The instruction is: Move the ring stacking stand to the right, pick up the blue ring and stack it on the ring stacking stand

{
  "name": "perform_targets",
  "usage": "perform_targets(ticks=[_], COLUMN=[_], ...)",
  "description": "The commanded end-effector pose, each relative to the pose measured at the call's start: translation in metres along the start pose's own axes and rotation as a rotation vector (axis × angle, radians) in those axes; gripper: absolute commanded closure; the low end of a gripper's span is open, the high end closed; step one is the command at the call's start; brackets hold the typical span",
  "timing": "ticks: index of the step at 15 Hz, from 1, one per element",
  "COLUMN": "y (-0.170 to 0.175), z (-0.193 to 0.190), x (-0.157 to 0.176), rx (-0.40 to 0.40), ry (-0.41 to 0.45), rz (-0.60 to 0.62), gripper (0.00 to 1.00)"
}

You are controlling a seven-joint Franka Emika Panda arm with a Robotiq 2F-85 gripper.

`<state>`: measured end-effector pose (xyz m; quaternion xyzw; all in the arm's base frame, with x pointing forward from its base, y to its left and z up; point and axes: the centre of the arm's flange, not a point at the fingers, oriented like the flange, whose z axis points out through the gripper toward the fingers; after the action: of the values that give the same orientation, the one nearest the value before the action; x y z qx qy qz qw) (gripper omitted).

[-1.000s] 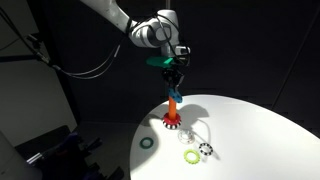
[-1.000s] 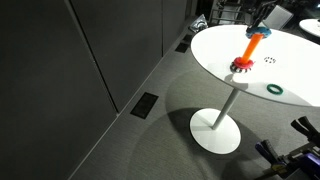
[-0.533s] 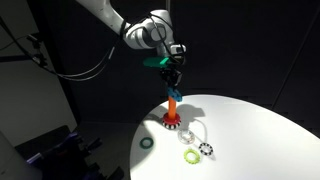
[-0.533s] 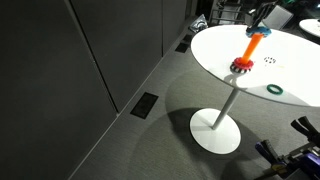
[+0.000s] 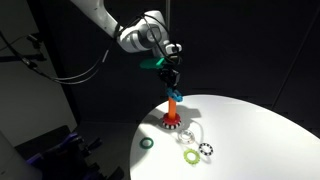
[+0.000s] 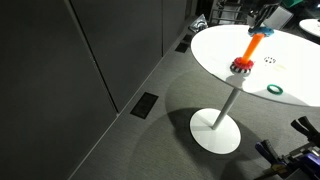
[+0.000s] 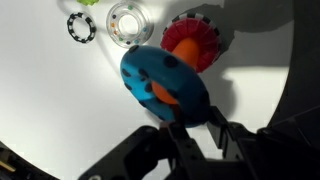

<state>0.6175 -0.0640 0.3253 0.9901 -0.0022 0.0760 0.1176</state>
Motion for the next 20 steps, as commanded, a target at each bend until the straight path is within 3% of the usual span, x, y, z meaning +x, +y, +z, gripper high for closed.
perform_targets(ticks=[1,20], y=[-0.004,-0.021], z=[-0.005,0.010], x=[-0.021,-0.045], rx=[-0.054,-0.217], ry=[0.033,0.184], rz=[0.012,0.049], gripper=[0.91,0.91])
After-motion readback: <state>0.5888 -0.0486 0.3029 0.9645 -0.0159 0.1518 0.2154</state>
